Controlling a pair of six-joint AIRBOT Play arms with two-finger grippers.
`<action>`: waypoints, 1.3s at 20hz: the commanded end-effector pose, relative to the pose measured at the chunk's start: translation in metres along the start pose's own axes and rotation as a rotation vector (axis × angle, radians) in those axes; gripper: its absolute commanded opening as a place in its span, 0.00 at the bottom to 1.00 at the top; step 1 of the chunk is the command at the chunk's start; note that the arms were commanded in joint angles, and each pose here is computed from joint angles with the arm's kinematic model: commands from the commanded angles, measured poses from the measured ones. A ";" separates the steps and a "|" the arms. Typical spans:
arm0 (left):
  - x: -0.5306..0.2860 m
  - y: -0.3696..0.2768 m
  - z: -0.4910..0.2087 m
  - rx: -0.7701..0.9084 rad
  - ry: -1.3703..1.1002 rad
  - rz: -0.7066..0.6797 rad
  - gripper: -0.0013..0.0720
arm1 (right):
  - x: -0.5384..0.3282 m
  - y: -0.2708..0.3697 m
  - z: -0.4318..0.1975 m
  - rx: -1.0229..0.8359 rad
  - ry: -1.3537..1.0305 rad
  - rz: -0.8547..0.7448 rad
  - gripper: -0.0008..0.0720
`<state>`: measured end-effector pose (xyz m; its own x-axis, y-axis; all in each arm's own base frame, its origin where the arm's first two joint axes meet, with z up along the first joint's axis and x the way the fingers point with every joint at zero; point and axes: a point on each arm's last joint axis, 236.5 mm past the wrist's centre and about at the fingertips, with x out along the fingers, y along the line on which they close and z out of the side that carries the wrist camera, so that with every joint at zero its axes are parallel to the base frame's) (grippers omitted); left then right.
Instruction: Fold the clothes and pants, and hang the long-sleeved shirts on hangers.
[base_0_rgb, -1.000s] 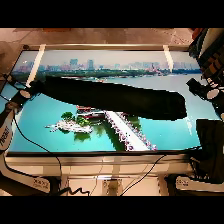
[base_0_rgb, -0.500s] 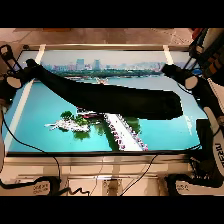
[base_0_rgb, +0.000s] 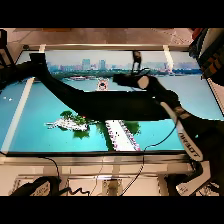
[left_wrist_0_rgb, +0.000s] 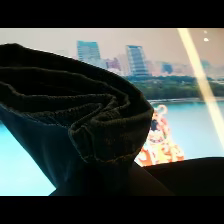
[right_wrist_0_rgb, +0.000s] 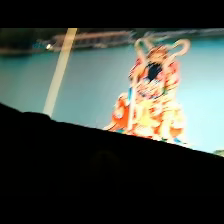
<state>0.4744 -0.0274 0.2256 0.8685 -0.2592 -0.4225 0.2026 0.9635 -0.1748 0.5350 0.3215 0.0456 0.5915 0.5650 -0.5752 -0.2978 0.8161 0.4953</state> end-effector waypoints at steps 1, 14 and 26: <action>-0.021 -0.026 0.010 -0.024 -0.022 -0.074 0.04 | 0.048 0.084 -0.078 0.041 0.183 0.154 0.05; 0.023 -0.033 -0.065 -0.154 0.251 -0.169 0.04 | 0.071 0.153 -0.164 -0.034 0.306 0.221 0.06; 0.066 -0.167 -0.093 -0.276 0.322 -0.413 0.04 | -0.073 -0.034 0.024 0.132 0.195 0.050 0.06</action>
<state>0.4597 -0.1790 0.1479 0.5787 -0.6251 -0.5238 0.3378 0.7683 -0.5437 0.5199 0.3037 0.0571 0.4072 0.6472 -0.6445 -0.2241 0.7548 0.6165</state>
